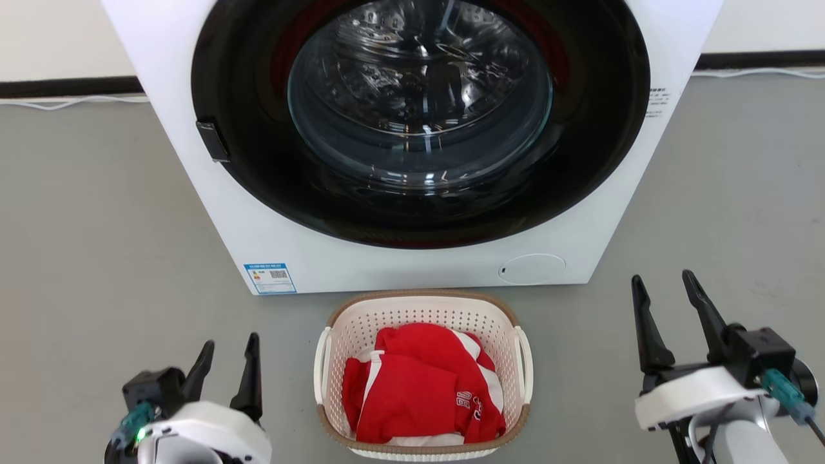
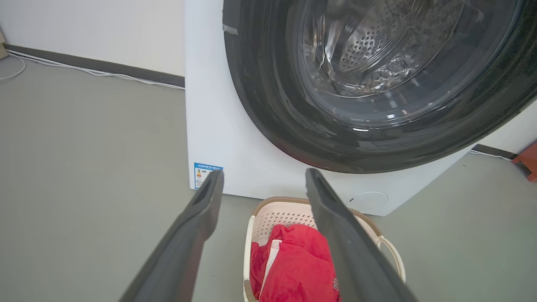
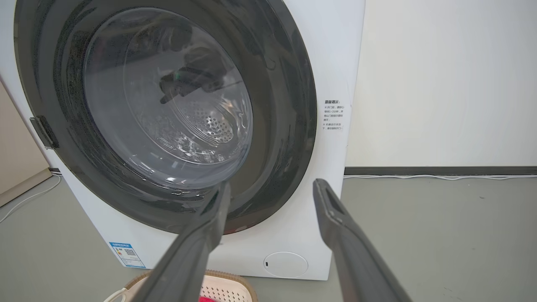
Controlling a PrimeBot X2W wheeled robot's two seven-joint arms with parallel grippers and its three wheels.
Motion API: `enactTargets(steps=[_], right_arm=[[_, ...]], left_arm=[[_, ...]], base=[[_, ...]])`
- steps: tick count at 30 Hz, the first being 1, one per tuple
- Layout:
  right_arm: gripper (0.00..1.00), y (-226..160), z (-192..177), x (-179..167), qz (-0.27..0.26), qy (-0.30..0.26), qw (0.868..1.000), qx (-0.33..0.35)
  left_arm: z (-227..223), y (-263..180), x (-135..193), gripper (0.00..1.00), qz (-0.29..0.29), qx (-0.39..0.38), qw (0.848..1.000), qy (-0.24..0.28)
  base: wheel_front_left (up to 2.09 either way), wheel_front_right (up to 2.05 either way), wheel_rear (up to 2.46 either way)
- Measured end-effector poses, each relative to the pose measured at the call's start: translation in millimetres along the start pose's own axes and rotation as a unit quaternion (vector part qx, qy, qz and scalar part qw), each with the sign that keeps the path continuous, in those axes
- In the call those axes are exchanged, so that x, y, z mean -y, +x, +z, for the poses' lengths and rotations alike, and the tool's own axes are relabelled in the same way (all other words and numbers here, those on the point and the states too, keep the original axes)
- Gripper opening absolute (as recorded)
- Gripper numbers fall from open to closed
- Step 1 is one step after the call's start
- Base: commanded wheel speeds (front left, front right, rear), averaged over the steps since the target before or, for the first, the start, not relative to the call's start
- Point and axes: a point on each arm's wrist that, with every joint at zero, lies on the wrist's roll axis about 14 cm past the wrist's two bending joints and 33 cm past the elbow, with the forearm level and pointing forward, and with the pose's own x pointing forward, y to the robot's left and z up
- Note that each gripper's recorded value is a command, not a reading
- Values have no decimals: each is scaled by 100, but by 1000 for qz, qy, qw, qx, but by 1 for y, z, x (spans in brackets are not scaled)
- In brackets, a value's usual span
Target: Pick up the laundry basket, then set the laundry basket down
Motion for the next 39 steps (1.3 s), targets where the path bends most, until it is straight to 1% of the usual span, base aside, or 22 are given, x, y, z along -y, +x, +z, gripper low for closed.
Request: enactTargets(steps=[9, 12, 16, 21, 26, 27, 33, 39], right_arm=[[100, -23, 9, 6, -13, -1, 1000, 15], [100, -33, 6, 8, -21, 4, 1000, 12], [100, -44, 3, 8, -25, 8, 1000, 8], [100, -51, 6, 10, -29, 8, 999, 14], [100, -54, 8, 11, -31, 7, 999, 16], [0, -55, 4, 11, -32, 8, 999, 10], [0, -69, -28, 9, -39, 24, 998, -40], [0, -70, -30, 12, -51, 59, 996, -44]], left_arm=[[-1, -25, -14, 100, 27, 11, 1000, -8], [-3, -33, -15, 100, 31, 11, 999, -1], [0, -43, -22, 100, 42, 20, 999, -4], [-1, -53, -27, 100, 53, 24, 998, -9], [1, -54, -27, 100, 49, 29, 998, -9], [0, -54, -27, 0, 49, 26, 998, -10], [-32, -66, -30, 0, 63, -21, 997, -24], [-34, -65, -30, 0, 68, -29, 996, -50]], base=[[0, 0, 0], [0, 0, 0], [0, 0, 0], [0, 0, 0], [0, 0, 0], [0, 0, 0], [0, 0, 0], [0, 0, 0]])
